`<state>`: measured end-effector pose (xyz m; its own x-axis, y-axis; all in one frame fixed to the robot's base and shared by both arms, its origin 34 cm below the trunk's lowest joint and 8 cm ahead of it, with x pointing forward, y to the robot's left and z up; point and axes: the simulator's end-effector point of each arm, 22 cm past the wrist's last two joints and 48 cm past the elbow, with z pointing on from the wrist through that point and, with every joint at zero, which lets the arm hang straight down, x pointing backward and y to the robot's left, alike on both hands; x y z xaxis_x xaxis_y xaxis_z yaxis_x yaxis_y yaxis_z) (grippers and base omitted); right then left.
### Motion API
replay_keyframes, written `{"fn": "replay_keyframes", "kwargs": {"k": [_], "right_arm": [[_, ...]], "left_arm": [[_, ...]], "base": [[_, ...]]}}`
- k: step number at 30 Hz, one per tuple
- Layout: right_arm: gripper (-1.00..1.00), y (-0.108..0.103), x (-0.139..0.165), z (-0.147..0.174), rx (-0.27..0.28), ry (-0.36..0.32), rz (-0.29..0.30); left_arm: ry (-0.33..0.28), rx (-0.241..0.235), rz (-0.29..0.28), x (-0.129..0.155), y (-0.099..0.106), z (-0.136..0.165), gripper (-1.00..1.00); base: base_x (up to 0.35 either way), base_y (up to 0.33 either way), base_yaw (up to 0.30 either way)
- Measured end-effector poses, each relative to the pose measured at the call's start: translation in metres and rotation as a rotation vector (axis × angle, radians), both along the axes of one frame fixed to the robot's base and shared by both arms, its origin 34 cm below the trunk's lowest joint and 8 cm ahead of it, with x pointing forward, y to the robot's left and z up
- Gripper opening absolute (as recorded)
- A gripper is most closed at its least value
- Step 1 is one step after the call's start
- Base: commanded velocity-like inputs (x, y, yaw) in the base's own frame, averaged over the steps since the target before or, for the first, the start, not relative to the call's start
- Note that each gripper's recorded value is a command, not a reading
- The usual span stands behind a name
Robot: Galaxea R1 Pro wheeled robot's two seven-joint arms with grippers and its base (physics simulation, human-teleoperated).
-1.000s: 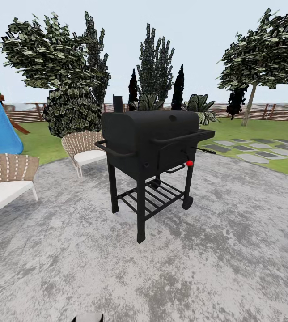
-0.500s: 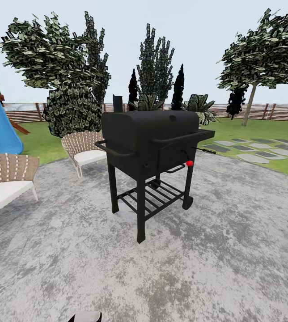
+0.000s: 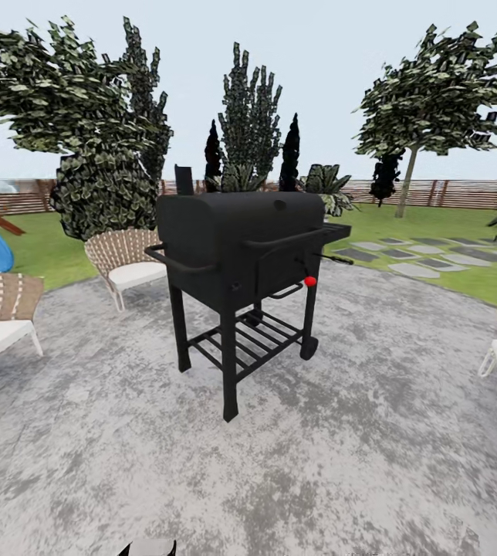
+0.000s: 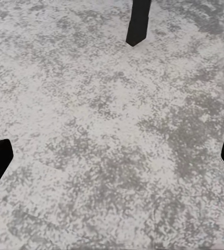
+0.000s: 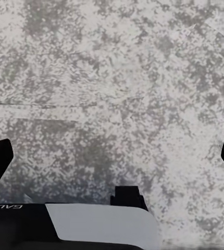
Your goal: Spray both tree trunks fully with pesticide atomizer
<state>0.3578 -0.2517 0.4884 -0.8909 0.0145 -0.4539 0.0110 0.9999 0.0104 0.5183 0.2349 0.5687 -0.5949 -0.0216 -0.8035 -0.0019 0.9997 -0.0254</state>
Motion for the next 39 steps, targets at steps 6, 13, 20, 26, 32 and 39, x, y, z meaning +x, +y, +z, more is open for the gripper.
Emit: {"fn": "replay_keyframes", "kwargs": {"k": [6, 13, 20, 26, 32, 39], "right_arm": [[1.00, -0.0004, -0.0001, -0.0001, 0.000, 0.000, 0.000], [1.00, -0.0001, -0.0006, -0.0003, 0.001, 0.001, 0.001], [1.00, 0.0006, -0.0004, -0.0002, 0.001, 0.001, 0.000], [1.00, -0.0004, 0.0002, 0.0002, -0.001, -0.001, 0.000], [1.00, 0.0007, 0.0007, 0.0004, 0.000, -0.002, 0.002], [1.00, 0.0014, 0.0012, 0.0007, -0.003, -0.003, 0.012]], "left_arm": [[0.000, -0.001, 0.006, 0.0001, 0.0020, 0.0001, 1.00], [-0.001, -0.001, 0.008, 0.0001, 0.0024, 0.0001, 1.00], [-0.001, -0.001, 0.008, 0.0003, 0.0024, 0.0004, 1.00], [-0.002, -0.001, 0.008, 0.0004, 0.0024, 0.0005, 1.00], [-0.002, -0.001, 0.007, 0.0004, 0.0025, 0.0006, 1.00], [-0.002, 0.000, 0.006, 0.0004, 0.0023, 0.0006, 1.00]], "base": [[0.000, 0.000, -0.299], [0.000, 0.003, -0.300], [0.000, 0.202, -0.241], [0.000, 0.303, -0.034], [0.000, 0.230, -0.002], [0.000, 0.024, 0.000]]}}
